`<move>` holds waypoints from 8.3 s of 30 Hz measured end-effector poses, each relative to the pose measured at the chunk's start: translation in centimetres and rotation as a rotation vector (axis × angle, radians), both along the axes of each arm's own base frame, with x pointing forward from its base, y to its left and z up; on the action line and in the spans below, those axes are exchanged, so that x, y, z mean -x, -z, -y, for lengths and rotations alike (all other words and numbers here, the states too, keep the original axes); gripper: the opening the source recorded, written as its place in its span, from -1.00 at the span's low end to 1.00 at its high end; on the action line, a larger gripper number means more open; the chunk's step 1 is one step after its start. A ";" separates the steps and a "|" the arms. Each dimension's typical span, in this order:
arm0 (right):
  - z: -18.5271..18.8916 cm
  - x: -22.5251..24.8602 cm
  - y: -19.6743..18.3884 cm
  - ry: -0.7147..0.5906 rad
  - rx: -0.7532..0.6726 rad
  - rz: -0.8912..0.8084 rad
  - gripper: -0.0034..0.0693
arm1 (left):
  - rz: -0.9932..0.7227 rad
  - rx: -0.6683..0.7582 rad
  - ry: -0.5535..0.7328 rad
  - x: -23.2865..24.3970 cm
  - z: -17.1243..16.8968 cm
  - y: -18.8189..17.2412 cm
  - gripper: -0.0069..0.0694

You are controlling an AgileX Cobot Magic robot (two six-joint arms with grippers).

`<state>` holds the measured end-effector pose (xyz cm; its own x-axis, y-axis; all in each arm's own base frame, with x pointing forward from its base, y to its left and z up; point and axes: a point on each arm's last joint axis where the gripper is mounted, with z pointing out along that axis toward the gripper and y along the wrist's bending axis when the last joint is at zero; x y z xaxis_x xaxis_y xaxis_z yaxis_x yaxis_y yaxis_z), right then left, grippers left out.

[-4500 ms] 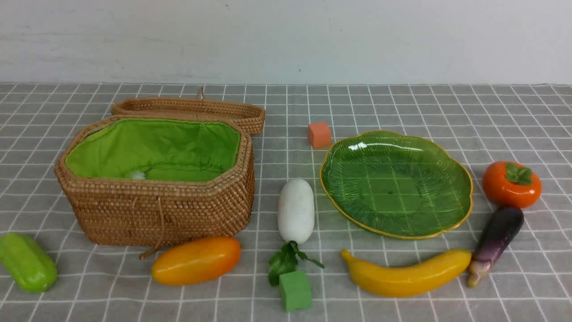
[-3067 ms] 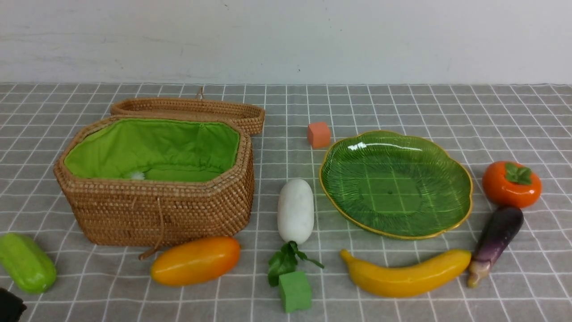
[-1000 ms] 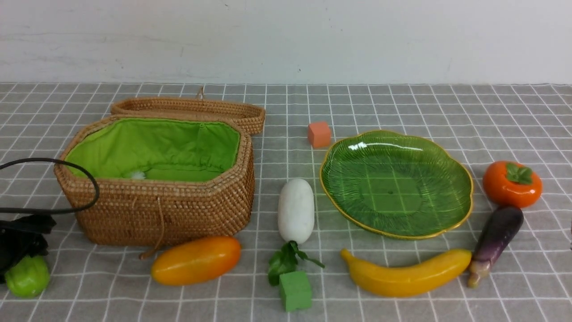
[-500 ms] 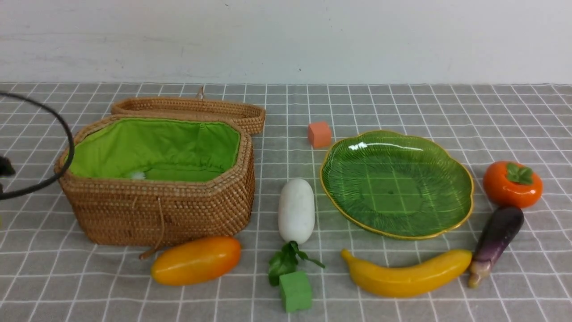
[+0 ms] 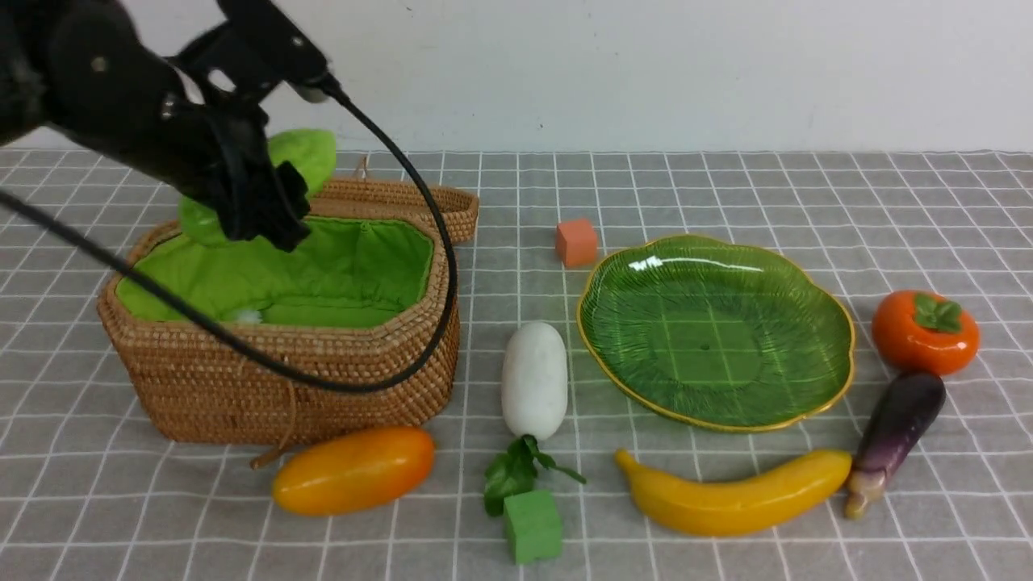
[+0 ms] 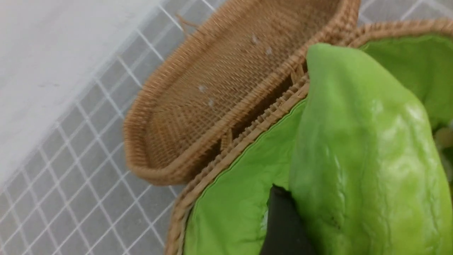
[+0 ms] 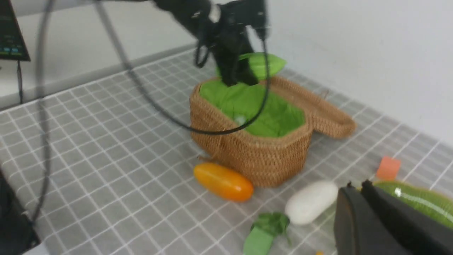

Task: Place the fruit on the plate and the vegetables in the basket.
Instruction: Take a chayote with your left arm and place it on the basket on the left, then grab the mango with your left arm and place it on the right plate, then take a daikon with your left arm and place it on the basket on the left, then use the right arm to grab a banana and put it into the right plate

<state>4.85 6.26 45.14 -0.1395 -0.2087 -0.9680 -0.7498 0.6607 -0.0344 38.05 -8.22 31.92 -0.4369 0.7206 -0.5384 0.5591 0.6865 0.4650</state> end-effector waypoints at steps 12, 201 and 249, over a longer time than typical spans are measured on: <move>0.0 0.3 0.6 -0.017 0.031 -0.073 -0.78 | -0.071 -0.057 0.003 -1.4 0.3 1.7 0.92; 3.6 3.8 4.2 0.339 0.018 -0.260 -0.70 | -0.281 0.148 -0.255 4.1 21.9 0.6 0.55; 0.7 -4.4 5.2 0.221 0.235 -0.538 -0.61 | -0.326 0.311 0.103 17.3 10.7 -7.0 -0.85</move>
<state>9.27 5.60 39.96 -0.6589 -0.3180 -0.6817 -0.5491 0.8228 0.1469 20.77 -18.91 38.93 -0.5542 0.5952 -0.5819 0.7146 0.6987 0.0341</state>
